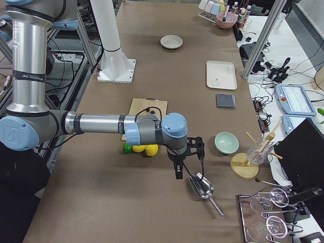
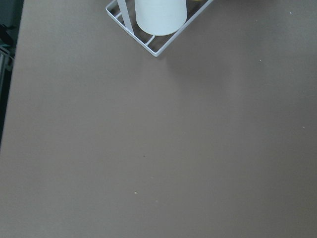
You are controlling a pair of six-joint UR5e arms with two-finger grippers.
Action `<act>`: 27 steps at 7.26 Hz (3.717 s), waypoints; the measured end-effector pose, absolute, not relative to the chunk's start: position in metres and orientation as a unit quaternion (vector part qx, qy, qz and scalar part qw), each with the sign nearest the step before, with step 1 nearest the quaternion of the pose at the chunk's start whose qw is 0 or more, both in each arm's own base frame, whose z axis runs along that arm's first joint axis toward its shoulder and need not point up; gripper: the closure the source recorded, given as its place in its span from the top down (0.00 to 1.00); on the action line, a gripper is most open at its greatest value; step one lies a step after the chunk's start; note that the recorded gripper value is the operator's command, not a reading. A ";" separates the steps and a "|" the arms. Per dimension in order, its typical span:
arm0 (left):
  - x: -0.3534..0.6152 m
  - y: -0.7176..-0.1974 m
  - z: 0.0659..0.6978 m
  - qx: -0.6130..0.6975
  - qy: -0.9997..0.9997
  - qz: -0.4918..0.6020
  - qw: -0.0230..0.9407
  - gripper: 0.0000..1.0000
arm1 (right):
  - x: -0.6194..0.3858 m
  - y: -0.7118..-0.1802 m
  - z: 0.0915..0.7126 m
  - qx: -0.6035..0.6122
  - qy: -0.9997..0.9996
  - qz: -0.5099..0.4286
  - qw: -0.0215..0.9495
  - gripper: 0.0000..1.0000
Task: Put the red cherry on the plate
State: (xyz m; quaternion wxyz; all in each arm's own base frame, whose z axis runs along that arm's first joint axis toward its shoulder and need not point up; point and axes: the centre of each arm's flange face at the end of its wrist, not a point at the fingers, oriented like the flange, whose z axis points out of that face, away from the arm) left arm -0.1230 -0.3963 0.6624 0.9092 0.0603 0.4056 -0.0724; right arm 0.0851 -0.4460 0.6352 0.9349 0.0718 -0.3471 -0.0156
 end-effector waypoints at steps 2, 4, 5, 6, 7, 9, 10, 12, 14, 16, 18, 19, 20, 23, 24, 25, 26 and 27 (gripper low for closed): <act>-0.125 -0.385 0.664 0.057 0.416 -0.083 0.904 0.98 | 0.085 -0.435 0.635 0.070 -0.347 -0.015 0.935 1.00; -0.123 -0.391 0.635 0.067 0.447 -0.094 0.887 0.98 | 0.084 -0.427 0.633 0.070 -0.348 -0.015 0.935 1.00; -0.122 -0.397 0.604 0.076 0.461 -0.108 0.877 0.98 | 0.084 -0.425 0.632 0.070 -0.348 -0.015 0.935 1.00; -0.121 -0.404 0.575 0.081 0.477 -0.125 0.866 0.98 | 0.084 -0.424 0.631 0.070 -0.348 -0.015 0.935 1.00; -0.116 -0.410 0.553 0.079 0.500 -0.134 0.852 0.98 | 0.084 -0.425 0.630 0.071 -0.348 -0.016 0.934 1.00; -0.085 -0.412 0.521 0.082 0.544 -0.106 0.828 0.98 | 0.083 -0.428 0.628 0.074 -0.350 -0.017 0.934 1.00; -0.071 -0.396 0.525 0.095 0.555 -0.088 0.822 0.98 | 0.083 -0.428 0.627 0.074 -0.350 -0.017 0.934 1.00; -0.048 -0.385 0.539 0.073 0.574 -0.104 0.809 0.98 | 0.082 -0.431 0.624 0.076 -0.350 -0.020 0.933 1.00; 0.001 -0.408 0.533 0.041 0.568 -0.084 0.817 0.98 | 0.081 -0.434 0.622 0.078 -0.351 -0.022 0.933 1.00; 0.103 -0.422 0.526 0.020 0.529 -0.055 0.846 0.98 | 0.079 -0.434 0.623 0.076 -0.350 -0.023 0.933 1.00; 0.214 -0.429 0.499 -0.005 0.520 -0.034 0.853 0.98 | 0.077 -0.436 0.623 0.075 -0.350 -0.025 0.933 1.00; 0.254 -0.428 0.488 -0.011 0.517 -0.032 0.855 0.98 | 0.076 -0.436 0.623 0.075 -0.350 -0.026 0.933 1.00; 0.286 -0.432 0.482 -0.017 0.515 -0.034 0.856 0.97 | 0.076 -0.437 0.623 0.075 -0.351 -0.026 0.933 1.00; 0.311 -0.441 0.505 -0.011 0.502 -0.012 0.865 0.97 | 0.076 -0.438 0.622 0.076 -0.350 -0.026 0.933 1.00; 0.310 -0.441 0.509 -0.011 0.500 -0.008 0.866 0.97 | 0.076 -0.438 0.621 0.077 -0.350 -0.027 0.933 1.00; 0.308 -0.439 0.513 -0.010 0.498 -0.003 0.867 0.97 | 0.075 -0.440 0.621 0.077 -0.350 -0.028 0.933 1.00; 0.304 -0.436 0.522 -0.007 0.494 0.006 0.870 0.96 | 0.075 -0.441 0.620 0.077 -0.350 -0.028 0.933 1.00; 0.300 -0.432 0.529 -0.004 0.490 0.014 0.872 0.81 | 0.075 -0.441 0.620 0.077 -0.351 -0.028 0.933 1.00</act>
